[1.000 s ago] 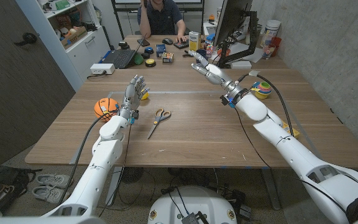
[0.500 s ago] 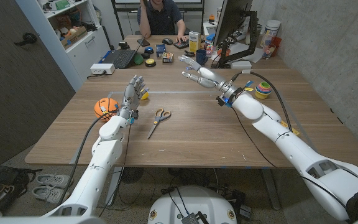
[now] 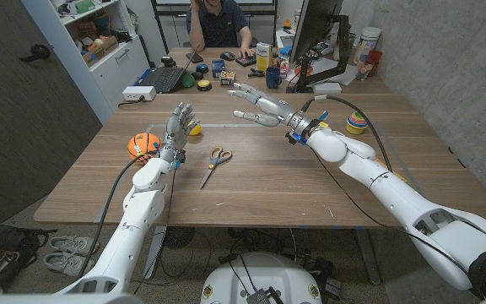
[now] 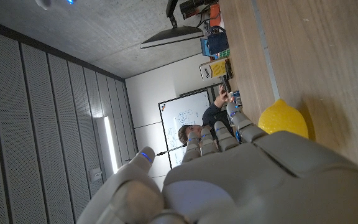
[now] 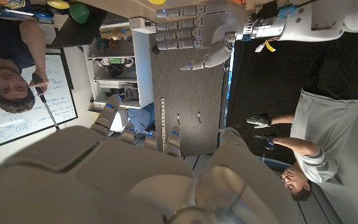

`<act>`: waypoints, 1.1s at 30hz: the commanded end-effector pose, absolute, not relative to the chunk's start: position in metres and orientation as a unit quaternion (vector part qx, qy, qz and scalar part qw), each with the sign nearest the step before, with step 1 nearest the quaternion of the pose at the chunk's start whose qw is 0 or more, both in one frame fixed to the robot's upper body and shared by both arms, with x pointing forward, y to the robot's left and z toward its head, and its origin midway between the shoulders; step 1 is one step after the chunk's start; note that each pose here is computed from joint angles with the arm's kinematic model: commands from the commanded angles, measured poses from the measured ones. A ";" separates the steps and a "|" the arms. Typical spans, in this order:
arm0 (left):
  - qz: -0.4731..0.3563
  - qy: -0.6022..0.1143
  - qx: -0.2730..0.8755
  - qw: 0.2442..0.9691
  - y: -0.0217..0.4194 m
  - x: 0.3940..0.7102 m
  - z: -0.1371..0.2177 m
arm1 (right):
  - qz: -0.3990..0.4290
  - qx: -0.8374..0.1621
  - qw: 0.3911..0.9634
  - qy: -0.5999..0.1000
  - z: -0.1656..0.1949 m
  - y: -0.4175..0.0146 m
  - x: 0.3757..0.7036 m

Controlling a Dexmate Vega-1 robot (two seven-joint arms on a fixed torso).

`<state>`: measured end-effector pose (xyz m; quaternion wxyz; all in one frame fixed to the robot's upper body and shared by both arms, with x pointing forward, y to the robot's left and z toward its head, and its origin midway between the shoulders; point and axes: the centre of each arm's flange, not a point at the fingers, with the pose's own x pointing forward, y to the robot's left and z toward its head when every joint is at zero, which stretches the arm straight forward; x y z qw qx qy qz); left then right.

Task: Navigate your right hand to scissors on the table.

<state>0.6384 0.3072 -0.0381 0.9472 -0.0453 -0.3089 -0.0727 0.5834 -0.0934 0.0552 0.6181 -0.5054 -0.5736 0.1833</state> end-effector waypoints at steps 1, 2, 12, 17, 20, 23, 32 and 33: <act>-0.071 -0.309 -0.047 0.947 0.314 0.641 -0.038 | 0.187 -0.560 0.575 -0.566 0.044 -0.068 0.594; -0.071 -0.309 -0.047 0.947 0.315 0.641 -0.038 | 0.187 -0.564 0.571 -0.567 0.043 -0.066 0.595; -0.069 -0.309 -0.048 0.947 0.320 0.644 -0.037 | 0.202 -0.593 0.537 -0.565 0.027 -0.044 0.602; -0.067 -0.309 -0.048 0.948 0.322 0.645 -0.037 | 0.205 -0.611 0.526 -0.555 0.020 -0.036 0.609; -0.066 -0.308 -0.047 0.948 0.323 0.646 -0.037 | 0.210 -0.621 0.518 -0.550 0.017 -0.032 0.612; -0.066 -0.308 -0.047 0.948 0.323 0.647 -0.037 | 0.216 -0.628 0.509 -0.548 0.013 -0.026 0.614; -0.065 -0.308 -0.046 0.948 0.324 0.648 -0.037 | 0.232 -0.647 0.474 -0.551 0.003 -0.011 0.615; -0.065 -0.308 -0.046 0.948 0.324 0.648 -0.037 | 0.234 -0.648 0.470 -0.552 0.002 -0.009 0.615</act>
